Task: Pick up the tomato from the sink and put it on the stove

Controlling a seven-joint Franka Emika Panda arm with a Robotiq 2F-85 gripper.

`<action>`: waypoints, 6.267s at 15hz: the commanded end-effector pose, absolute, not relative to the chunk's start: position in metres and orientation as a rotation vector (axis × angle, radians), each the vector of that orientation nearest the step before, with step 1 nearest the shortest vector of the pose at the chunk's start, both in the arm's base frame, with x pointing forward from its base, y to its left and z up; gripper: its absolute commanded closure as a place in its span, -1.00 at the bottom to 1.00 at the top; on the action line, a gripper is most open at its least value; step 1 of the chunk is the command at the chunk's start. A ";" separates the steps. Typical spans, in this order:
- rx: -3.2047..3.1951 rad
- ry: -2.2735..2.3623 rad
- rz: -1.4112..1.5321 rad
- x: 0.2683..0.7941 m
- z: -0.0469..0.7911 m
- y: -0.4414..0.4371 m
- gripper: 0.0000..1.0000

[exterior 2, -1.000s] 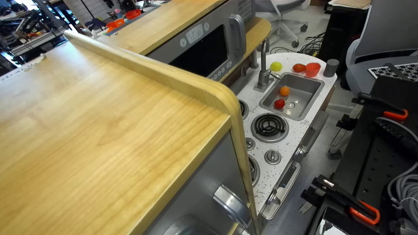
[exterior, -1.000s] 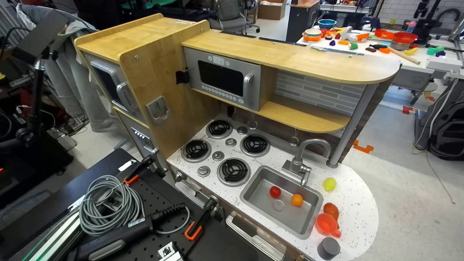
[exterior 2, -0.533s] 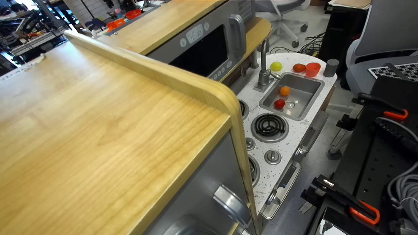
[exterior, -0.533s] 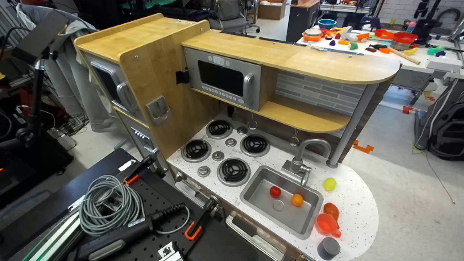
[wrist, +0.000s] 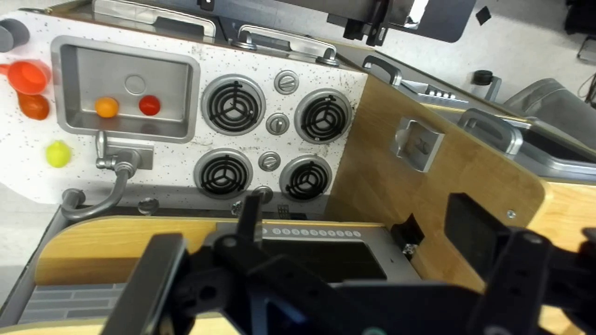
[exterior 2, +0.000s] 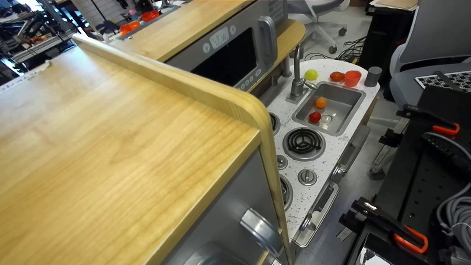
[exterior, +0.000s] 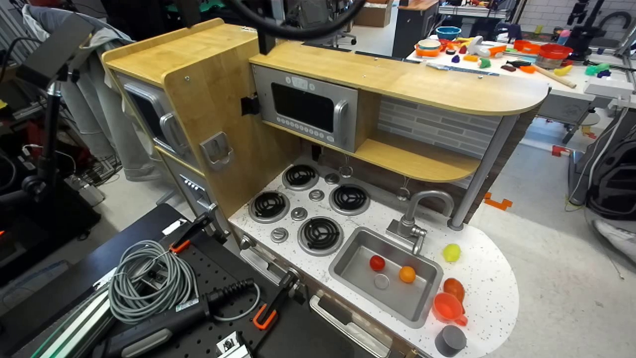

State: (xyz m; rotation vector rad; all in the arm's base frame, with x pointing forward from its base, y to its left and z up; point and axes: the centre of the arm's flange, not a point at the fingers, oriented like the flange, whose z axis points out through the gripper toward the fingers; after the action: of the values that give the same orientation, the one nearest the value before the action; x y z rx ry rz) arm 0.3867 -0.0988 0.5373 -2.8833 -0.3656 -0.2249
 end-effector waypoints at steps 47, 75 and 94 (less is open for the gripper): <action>-3.303 0.190 0.309 0.574 -0.008 -0.219 -1.00; -3.313 -0.018 0.342 0.624 -0.074 -0.198 -1.00; -3.302 -0.164 0.075 0.620 -0.082 -0.168 -0.60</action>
State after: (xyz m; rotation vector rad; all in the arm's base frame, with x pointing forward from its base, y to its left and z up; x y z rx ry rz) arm 0.6198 -0.1795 -0.0863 -3.3208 -0.0992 0.1478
